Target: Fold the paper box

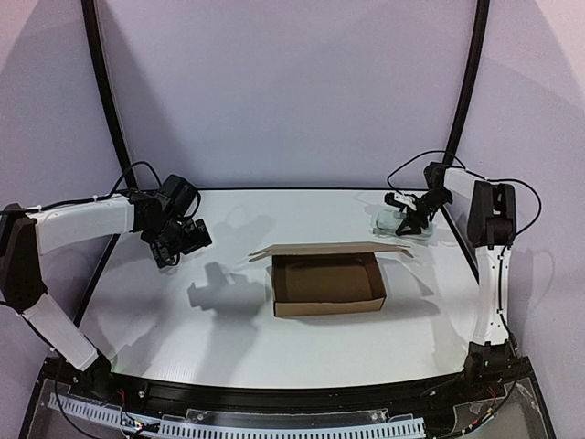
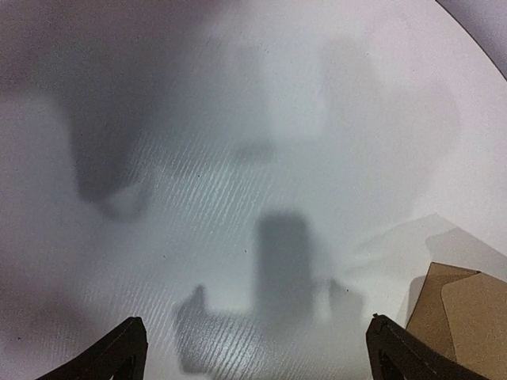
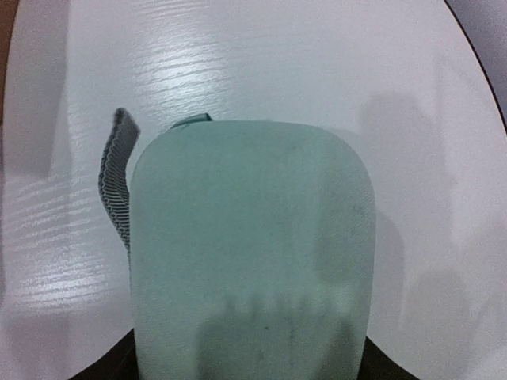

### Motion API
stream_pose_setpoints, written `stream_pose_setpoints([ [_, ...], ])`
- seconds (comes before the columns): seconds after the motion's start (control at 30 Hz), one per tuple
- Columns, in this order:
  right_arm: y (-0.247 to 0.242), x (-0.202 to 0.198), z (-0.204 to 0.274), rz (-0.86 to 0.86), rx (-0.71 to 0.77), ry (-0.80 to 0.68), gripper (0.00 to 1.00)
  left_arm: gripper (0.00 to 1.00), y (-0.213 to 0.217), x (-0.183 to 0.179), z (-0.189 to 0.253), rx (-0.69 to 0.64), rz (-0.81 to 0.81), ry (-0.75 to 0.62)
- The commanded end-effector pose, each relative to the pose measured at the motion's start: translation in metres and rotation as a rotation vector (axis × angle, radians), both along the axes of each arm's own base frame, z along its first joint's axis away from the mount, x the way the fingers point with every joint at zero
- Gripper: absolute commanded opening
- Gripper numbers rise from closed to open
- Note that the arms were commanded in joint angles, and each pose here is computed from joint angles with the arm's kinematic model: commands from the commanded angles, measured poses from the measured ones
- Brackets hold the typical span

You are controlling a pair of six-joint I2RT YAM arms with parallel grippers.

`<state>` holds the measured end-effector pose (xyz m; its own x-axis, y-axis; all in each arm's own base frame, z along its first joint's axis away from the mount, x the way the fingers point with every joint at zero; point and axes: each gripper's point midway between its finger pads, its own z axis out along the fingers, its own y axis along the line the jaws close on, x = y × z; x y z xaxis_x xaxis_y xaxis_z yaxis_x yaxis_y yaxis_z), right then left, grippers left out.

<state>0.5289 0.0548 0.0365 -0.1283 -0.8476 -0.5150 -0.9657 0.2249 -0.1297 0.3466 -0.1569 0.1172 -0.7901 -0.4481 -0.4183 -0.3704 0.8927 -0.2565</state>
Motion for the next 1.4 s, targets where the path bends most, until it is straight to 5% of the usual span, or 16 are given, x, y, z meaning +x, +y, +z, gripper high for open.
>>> stream_pose_setpoints([
  [0.0, 0.012, 0.005, 0.059, -0.054, 0.082, -0.096, 0.61, 0.99, -0.01, -0.002, 0.03, -0.054, -0.064, -0.061],
  [0.23, 0.024, -0.012, 0.191, -0.25, 0.25, -0.4, 0.5, 0.99, -0.06, -0.02, 0.054, -0.06, -0.372, -0.171],
  [0.37, 0.072, -0.067, 0.28, -0.298, 0.437, -0.507, 0.46, 0.99, -0.105, -0.051, 0.057, -0.077, -0.625, -0.199],
  [0.63, 0.178, -0.203, 0.317, -0.067, 0.625, -0.333, 0.44, 1.0, -0.131, -0.085, 0.047, -0.106, -0.876, -0.186],
  [0.7, 0.202, -0.264, 0.325, 0.108, 0.724, -0.224, 0.45, 1.0, -0.125, -0.09, 0.052, -0.088, -0.901, -0.224],
  [0.83, 0.23, -0.381, 0.291, 0.468, 0.612, -0.085, 0.48, 1.0, -0.097, -0.081, 0.066, 0.023, -0.812, -0.309],
  [0.93, 0.235, -0.426, 0.255, 0.582, 0.502, 0.066, 0.48, 1.0, -0.076, -0.072, 0.071, 0.105, -0.711, -0.344],
  [1.17, 0.25, -0.424, 0.168, 0.511, 0.197, 0.14, 0.48, 1.0, -0.044, -0.05, 0.085, 0.203, -0.492, -0.411],
  [1.37, 0.266, -0.3, 0.136, 0.125, 0.012, -0.294, 0.45, 1.0, -0.034, -0.039, 0.094, 0.17, -0.382, -0.454],
])
